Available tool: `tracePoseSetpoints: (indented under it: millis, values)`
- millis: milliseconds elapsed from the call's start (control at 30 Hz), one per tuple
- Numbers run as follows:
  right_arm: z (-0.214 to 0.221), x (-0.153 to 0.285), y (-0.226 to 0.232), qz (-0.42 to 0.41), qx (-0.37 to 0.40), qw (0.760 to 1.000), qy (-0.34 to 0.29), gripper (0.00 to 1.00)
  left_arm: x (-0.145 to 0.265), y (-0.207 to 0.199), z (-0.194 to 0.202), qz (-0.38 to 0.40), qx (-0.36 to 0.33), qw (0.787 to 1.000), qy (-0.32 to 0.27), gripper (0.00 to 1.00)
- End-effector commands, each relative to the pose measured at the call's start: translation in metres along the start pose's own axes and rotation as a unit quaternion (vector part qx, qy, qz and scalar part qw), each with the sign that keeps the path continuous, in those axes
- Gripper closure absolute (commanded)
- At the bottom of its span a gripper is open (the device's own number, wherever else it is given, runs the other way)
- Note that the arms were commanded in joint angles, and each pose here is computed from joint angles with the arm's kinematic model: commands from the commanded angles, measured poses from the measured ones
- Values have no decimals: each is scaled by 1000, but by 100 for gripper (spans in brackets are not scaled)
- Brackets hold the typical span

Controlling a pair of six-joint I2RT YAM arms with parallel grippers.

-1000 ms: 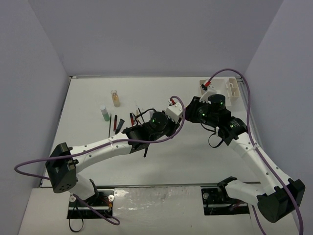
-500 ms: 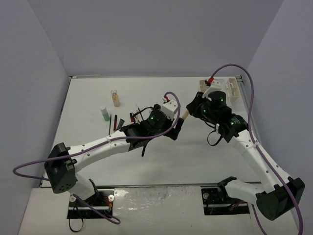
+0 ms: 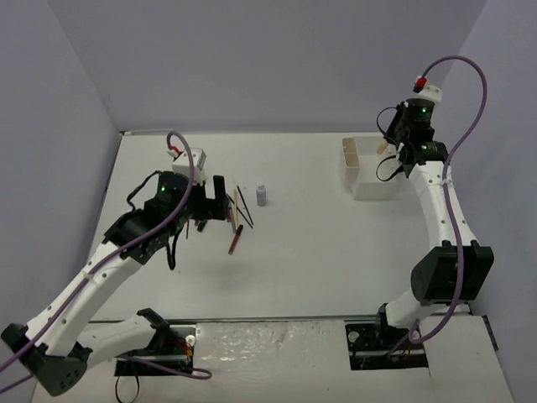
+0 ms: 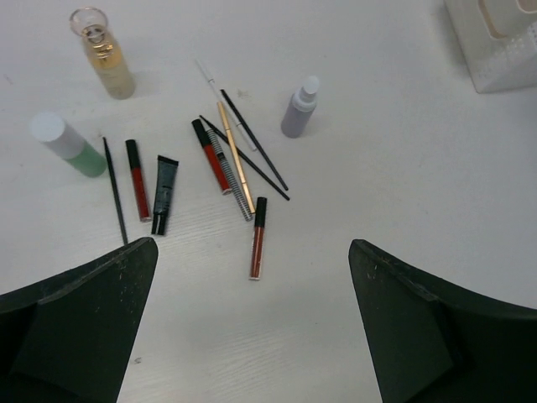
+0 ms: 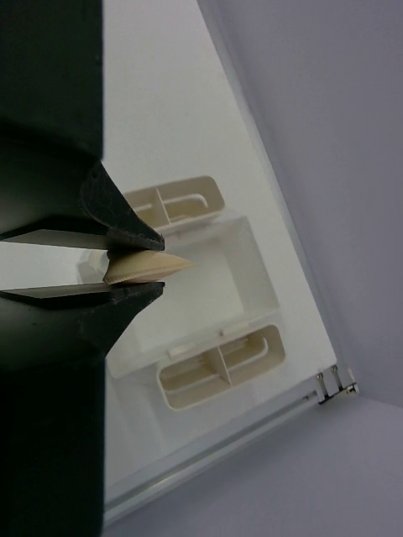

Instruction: Organize the makeup

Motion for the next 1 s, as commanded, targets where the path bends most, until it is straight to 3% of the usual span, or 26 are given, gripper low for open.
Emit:
tracePoseSetpoints:
  millis: [0, 233, 667, 967]
  values:
    - [-42, -30, -38, 43, -22, 997, -63, 100, 11, 30, 19, -42, -21, 998, 32, 3]
    - [-57, -66, -61, 65, -22, 995, -77, 100, -4, 51, 40, -73, -28, 995, 58, 3]
    - [-25, -126, -64, 61, 22, 996, -54, 100, -11, 61, 48, -68, -6, 994, 84, 3]
    - [-10, -141, -60, 39, 37, 995, -86, 100, -12, 63, 48, -69, 3, 994, 85, 3]
Point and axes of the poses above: each gripper's point midway between its finger pads, its own x axis back along the fingers, its own y axis along the line the jaws close on, z = x × y, the point moved 7 cm from there along x, back along the fingers, and after that the axes turned 11 degrees about x, right-handed, at the moved point
